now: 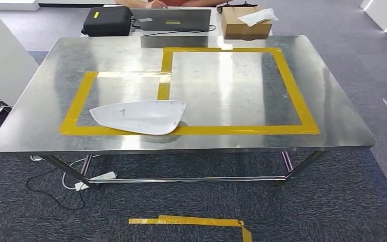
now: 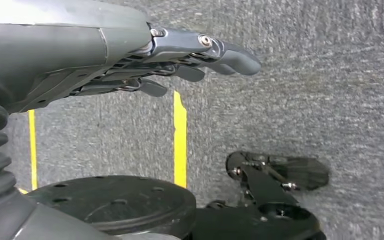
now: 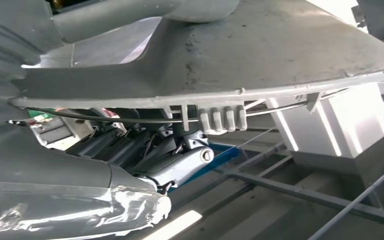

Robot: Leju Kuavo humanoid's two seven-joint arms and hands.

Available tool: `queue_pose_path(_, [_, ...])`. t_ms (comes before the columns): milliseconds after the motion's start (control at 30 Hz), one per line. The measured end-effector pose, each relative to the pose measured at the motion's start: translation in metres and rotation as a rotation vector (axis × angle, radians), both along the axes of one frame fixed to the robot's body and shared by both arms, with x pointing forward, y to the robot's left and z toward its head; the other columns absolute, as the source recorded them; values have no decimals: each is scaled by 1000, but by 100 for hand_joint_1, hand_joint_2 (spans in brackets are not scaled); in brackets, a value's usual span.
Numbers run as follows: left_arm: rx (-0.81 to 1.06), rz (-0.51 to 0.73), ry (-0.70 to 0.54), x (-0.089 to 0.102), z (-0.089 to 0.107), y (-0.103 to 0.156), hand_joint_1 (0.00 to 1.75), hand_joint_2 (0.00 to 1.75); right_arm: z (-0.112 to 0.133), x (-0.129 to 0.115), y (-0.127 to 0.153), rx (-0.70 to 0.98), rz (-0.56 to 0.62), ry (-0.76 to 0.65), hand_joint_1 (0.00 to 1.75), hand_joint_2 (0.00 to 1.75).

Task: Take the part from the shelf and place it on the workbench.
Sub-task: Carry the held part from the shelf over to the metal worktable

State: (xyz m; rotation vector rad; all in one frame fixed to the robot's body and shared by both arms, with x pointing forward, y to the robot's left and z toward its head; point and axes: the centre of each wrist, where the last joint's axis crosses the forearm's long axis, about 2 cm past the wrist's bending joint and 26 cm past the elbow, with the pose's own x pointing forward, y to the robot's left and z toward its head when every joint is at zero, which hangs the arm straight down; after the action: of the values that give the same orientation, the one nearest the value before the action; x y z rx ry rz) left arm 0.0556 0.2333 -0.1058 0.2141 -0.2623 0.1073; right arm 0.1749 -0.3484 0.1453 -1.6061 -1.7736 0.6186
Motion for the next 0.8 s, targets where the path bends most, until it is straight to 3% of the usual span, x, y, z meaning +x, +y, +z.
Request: queue_pose_path(800, [0, 0, 0, 0, 0, 0, 0, 175, 0, 0, 0, 0, 0, 0, 175, 175])
